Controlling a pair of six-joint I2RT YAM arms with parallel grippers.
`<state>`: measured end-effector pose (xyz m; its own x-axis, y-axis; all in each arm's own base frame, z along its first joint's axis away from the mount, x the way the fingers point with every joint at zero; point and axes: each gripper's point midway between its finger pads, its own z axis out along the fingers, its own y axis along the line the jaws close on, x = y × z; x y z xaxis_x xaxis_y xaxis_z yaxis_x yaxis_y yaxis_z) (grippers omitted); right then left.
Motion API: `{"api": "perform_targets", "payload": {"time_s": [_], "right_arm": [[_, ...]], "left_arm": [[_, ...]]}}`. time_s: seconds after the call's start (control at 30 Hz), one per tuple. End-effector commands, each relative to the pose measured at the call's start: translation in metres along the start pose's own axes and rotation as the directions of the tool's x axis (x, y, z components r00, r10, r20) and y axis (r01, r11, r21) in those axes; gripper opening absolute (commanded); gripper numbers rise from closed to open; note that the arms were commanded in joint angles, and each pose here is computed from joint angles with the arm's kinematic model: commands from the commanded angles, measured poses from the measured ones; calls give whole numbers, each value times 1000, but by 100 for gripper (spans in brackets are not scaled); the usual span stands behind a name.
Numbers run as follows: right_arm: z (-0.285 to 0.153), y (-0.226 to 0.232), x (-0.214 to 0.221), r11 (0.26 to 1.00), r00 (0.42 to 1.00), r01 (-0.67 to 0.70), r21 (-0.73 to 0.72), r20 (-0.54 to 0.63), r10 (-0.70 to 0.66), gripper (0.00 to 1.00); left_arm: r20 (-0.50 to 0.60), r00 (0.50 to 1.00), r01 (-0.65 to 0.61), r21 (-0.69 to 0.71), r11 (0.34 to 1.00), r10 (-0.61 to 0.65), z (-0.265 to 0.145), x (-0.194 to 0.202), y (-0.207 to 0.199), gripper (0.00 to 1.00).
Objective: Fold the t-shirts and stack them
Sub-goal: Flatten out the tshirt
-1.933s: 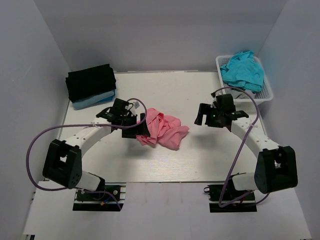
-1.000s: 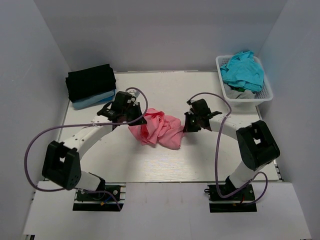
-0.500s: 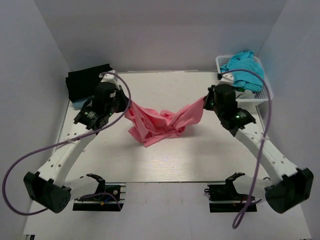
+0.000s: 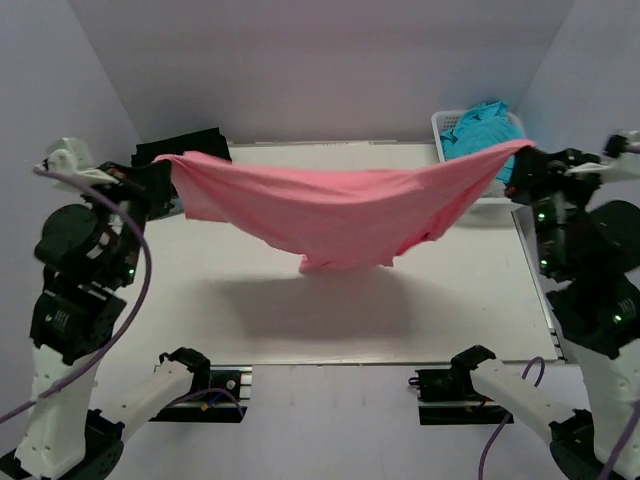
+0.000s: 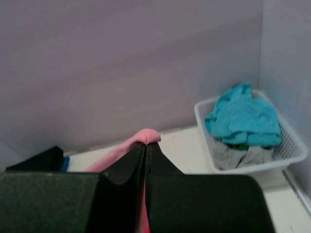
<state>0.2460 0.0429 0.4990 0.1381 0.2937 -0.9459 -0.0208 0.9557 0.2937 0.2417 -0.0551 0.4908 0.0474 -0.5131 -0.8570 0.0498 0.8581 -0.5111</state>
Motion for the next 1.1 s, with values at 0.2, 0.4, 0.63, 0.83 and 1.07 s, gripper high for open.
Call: {"api": "perform_targets", "payload": {"time_s": [0.2,0.4,0.63,0.83,1.07], "right_arm": [[-57,9,-130,990,956,7,-138,292,34,0],[-46,10,-150,996,947,11,-92,322,19,0],[51,16,-77,987,979,121,107,150,-136,0],[159,17,85,940,942,304,158,-195,-272,0],[238,-3,300,957,786,290,-13,-568,-246,1]], "left_arm": [[145,989,10,221,975,-43,-67,-75,-32,0],[159,986,14,233,972,-52,-68,-82,-37,0],[-38,998,-42,19,999,43,19,0,-17,0],[-313,940,-216,-224,950,140,105,129,40,0],[-643,762,-404,-375,834,81,187,300,138,50]]}}
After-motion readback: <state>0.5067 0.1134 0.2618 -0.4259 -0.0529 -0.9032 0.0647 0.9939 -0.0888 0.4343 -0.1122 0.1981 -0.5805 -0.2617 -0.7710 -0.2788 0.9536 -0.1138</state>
